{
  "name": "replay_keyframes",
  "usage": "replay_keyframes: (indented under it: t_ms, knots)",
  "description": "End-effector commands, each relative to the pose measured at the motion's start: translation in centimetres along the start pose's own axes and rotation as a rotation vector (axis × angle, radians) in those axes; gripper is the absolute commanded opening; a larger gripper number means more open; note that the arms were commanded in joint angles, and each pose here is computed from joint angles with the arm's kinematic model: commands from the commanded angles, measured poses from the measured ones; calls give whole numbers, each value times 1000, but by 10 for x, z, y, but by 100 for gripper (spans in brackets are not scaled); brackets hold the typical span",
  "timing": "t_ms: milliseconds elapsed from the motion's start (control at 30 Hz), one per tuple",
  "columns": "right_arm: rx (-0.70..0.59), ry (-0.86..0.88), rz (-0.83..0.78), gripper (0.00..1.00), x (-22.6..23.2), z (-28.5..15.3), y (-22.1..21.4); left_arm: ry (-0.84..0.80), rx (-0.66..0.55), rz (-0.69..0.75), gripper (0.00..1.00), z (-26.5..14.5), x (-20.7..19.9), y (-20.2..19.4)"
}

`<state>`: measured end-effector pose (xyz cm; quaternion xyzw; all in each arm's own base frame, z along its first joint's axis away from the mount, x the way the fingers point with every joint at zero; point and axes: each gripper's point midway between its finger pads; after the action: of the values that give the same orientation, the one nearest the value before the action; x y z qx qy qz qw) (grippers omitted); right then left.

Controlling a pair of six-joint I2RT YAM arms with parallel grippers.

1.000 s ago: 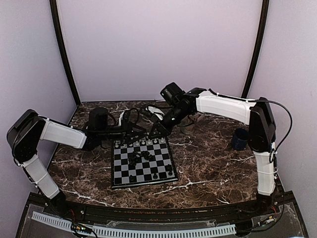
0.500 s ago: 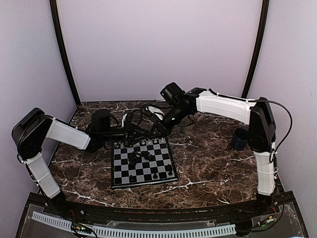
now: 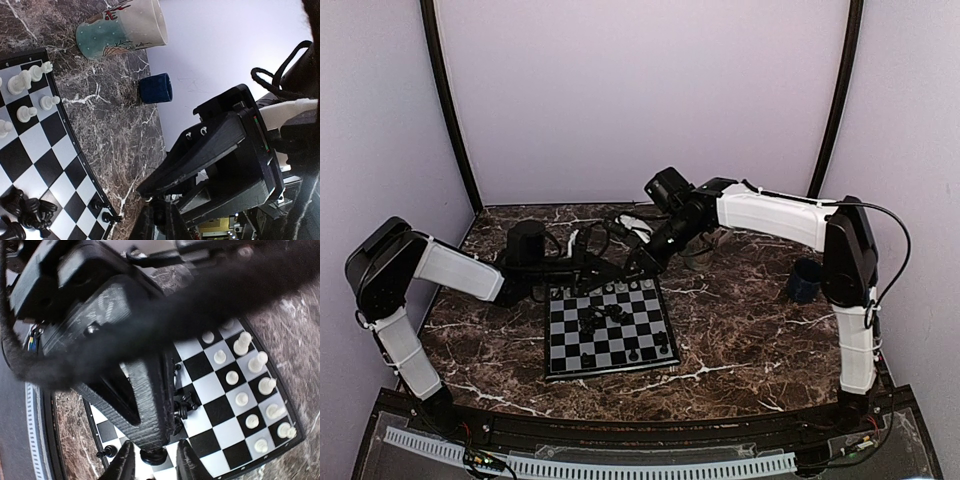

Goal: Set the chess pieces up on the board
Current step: Pass from the right arm to the left, then place the pawn at h7.

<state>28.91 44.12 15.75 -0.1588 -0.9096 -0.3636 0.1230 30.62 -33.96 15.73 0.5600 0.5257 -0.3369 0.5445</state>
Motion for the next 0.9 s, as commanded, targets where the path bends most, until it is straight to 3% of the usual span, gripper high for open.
replay_keyframes:
  t_ms: [0, 267, 500, 667, 867]
  knots:
    - [-23, -48, -33, 36, 7, -20, 3, 31, 14, 150, 7, -2, -21, 4]
    - [-90, -69, 0, 44, -6, -62, -25, 365, -45, 452, 6, -44, -18, 14]
    - [-99, -86, 14, 44, -14, -70, -37, 641, -59, 633, 6, -93, 5, -12]
    - [-91, -78, 24, 44, -17, -65, -37, 783, -47, 572, 6, -124, 24, -42]
    - [-82, -88, 26, 44, -23, -62, -34, 827, -23, 503, 6, -143, 39, -83]
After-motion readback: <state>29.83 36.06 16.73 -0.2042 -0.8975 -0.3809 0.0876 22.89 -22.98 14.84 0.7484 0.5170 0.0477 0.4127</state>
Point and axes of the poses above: each gripper's point midway between its finger pads, its own z axis out along the fingers, its own x axis along the line the jaws close on, y = z × x, and after that the axes turned 2 degrees about z, right-handed
